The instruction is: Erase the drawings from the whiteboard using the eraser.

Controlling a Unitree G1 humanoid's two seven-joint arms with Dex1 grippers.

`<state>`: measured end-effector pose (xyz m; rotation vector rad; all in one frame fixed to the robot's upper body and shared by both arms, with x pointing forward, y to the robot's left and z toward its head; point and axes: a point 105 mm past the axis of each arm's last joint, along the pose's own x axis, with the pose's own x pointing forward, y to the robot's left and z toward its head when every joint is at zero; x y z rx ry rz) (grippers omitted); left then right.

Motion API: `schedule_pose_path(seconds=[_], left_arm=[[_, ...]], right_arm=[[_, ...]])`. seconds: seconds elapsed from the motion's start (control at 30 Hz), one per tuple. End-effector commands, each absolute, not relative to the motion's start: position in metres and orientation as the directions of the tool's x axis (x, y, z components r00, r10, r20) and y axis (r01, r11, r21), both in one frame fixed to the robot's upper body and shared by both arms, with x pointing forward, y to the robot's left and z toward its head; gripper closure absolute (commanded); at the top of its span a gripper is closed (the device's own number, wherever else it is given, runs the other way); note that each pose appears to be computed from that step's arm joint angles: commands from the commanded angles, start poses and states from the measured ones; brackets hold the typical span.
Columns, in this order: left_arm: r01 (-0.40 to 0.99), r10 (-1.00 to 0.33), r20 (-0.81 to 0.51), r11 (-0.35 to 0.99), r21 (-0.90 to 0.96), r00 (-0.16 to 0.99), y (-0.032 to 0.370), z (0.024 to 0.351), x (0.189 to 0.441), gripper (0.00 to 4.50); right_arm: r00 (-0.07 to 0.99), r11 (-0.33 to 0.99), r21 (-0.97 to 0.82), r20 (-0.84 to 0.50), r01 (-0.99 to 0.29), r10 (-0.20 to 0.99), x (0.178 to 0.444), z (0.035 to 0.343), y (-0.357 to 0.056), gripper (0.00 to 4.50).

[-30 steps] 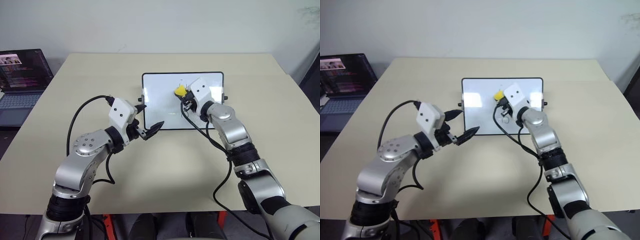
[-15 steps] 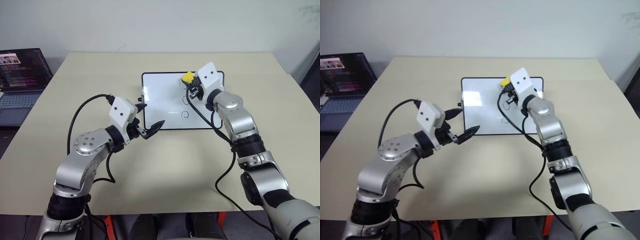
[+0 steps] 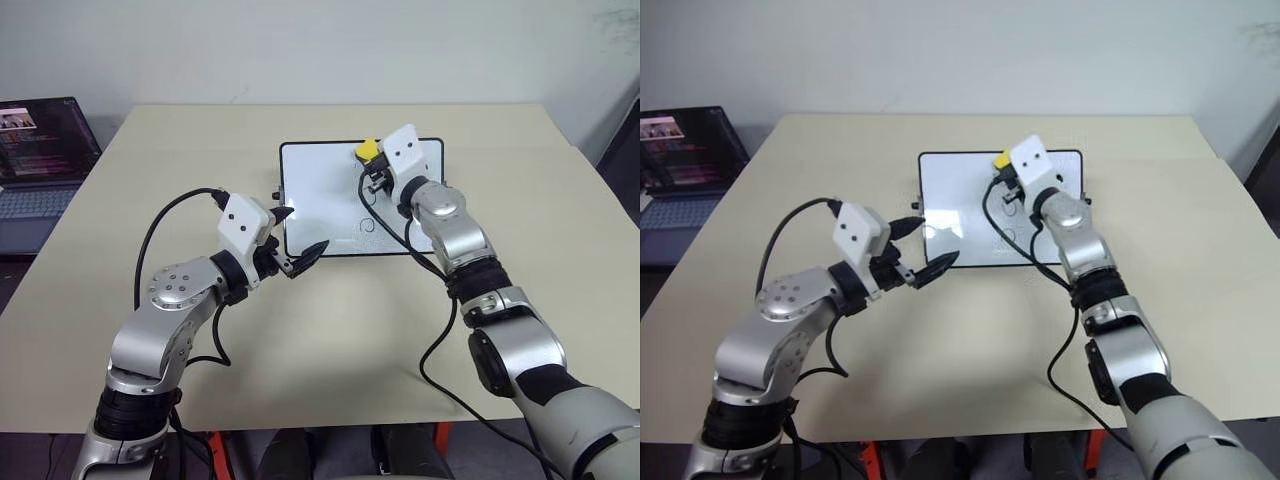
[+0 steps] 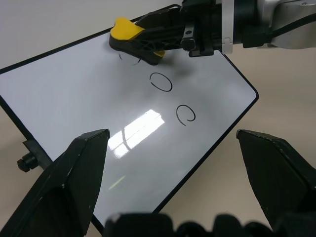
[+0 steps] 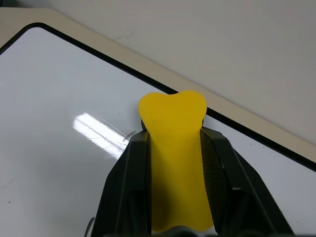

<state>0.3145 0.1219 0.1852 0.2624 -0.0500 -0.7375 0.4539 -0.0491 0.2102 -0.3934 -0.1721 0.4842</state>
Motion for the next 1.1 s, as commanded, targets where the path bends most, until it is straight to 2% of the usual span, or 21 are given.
schedule_pose_path(seconds=[0.03,0.5,0.7,1.1], left_arm=[[0.641,-0.672,0.000,0.707,0.297,0.741,0.122,0.200,0.312,0.00],[0.639,-0.669,0.000,0.709,0.297,0.743,0.122,0.200,0.312,0.00],[0.642,-0.671,-0.004,0.708,0.294,0.742,0.122,0.198,0.312,0.00],[0.653,-0.683,0.000,0.698,0.294,0.730,0.117,0.198,0.315,0.00]], right_arm=[[0.859,0.800,-0.408,0.067,-0.440,0.507,0.453,0.209,-0.037,3.40],[0.814,0.782,-0.342,0.076,-0.522,0.576,0.433,0.201,-0.003,3.40],[0.813,0.787,-0.331,0.091,-0.521,0.576,0.426,0.209,-0.009,3.40],[0.832,0.822,-0.352,0.173,-0.447,0.527,0.419,0.250,-0.044,3.40]])
